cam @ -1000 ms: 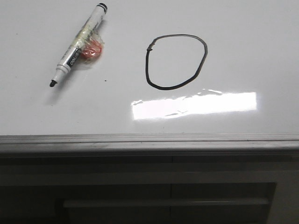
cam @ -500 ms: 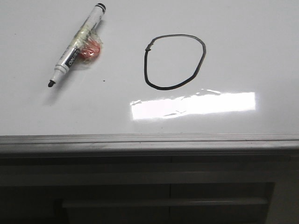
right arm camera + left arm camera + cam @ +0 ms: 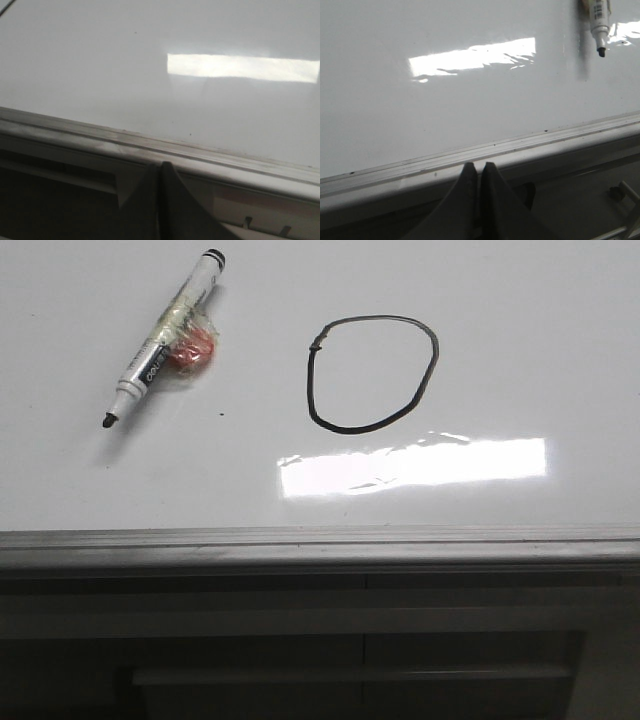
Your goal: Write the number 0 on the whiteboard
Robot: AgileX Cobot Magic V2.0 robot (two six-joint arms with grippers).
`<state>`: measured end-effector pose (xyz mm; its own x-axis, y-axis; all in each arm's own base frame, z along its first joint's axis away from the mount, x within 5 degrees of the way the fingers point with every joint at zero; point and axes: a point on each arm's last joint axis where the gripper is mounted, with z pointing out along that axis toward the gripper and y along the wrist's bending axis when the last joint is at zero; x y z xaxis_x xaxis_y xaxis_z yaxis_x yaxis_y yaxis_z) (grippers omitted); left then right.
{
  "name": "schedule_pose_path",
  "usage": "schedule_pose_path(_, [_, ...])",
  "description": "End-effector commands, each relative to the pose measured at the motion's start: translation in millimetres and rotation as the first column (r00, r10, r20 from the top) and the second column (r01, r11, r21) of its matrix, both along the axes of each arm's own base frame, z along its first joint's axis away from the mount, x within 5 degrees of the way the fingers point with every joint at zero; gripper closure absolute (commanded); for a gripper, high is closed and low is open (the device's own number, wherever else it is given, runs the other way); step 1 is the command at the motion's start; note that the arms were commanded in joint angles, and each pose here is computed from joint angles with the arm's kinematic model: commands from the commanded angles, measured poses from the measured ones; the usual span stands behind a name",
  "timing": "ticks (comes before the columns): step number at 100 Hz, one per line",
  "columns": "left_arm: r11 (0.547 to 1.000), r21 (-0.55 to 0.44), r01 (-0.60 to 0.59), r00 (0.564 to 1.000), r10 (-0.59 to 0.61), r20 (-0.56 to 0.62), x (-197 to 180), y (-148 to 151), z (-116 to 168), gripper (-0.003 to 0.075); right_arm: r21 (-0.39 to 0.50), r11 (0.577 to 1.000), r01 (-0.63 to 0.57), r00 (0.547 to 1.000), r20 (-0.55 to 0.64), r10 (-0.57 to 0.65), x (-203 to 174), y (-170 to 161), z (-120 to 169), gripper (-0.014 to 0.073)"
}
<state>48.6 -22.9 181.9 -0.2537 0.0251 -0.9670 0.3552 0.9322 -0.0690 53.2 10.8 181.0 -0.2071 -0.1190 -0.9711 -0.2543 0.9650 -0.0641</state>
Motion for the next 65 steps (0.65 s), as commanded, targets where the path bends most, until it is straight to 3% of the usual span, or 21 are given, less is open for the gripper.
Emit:
schedule_pose_path(1, [0.999,-0.032,-0.011,1.0,0.011,0.015,-0.1,0.4,-6.9,0.074,0.009,1.0,0.002,1.0,0.015,-0.002,-0.4,-0.1,-2.3,0.0664])
schedule_pose_path(65, [0.999,-0.032,-0.011,1.0,0.011,0.015,-0.1,0.4,-6.9,0.074,0.013,1.0,0.0,1.0,0.028,-0.001,-0.7,0.0,-1.3,0.0664])
